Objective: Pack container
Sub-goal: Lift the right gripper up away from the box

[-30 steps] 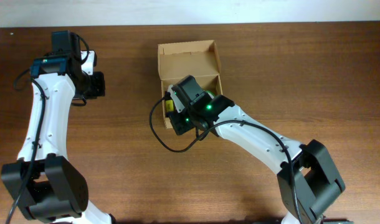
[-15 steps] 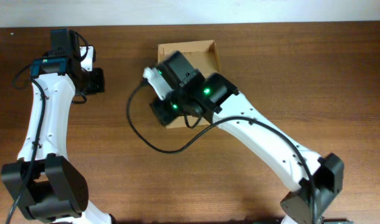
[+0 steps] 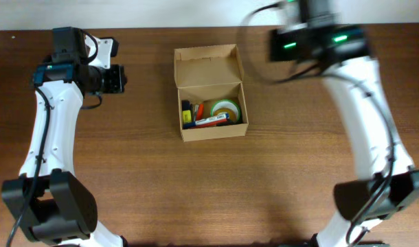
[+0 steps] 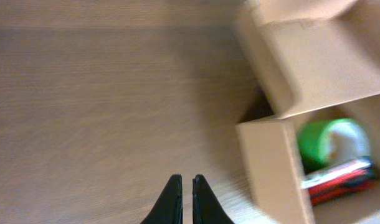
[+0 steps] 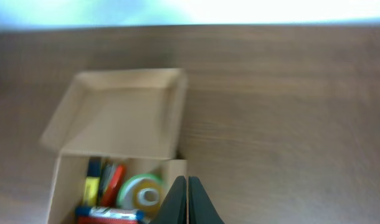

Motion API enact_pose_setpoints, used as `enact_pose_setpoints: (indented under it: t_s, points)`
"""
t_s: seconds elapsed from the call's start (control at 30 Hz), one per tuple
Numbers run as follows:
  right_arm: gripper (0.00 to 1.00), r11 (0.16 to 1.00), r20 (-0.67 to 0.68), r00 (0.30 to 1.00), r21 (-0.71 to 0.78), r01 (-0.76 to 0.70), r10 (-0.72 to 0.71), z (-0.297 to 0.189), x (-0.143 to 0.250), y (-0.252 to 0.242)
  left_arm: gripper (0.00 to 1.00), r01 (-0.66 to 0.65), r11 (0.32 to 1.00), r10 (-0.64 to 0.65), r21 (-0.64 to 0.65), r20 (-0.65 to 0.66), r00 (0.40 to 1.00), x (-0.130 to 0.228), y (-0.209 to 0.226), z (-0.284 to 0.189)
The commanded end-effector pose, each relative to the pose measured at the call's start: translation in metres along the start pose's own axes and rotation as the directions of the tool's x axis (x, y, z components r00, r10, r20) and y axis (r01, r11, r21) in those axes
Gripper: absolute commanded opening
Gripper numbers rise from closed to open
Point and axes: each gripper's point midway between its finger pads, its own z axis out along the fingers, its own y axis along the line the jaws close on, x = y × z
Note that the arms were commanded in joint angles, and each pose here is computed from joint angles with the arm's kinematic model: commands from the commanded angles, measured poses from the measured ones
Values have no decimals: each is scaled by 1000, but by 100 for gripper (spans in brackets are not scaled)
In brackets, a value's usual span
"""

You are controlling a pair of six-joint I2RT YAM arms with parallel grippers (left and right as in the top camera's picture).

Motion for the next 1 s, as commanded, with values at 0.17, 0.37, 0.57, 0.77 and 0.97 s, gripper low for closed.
enact_pose_setpoints:
  t_s: [0.17,0.37,0.57,0.77,0.97]
  points:
    - [4,895,-175,926,-250,-369,334,28,12,-85,2,177,937,-166,303,-60,984,-11,-21,66]
    - [4,788,-345,856,-359,-500,385,82,39,-91,2,313,826,-269,468,-160,950,-13,-28,111]
    - [4,687,-495,773,-399,-608,397,134,72,-85,2,388,779,-326,493,-211,922,-16,-22,139]
    - [4,660,-573,726,-381,-648,381,166,98,-75,2,403,758,-357,513,-190,914,-26,-19,149]
    - [4,548,-592,737,-517,-657,325,177,95,-51,2,471,640,-400,607,-261,879,-25,-26,164]
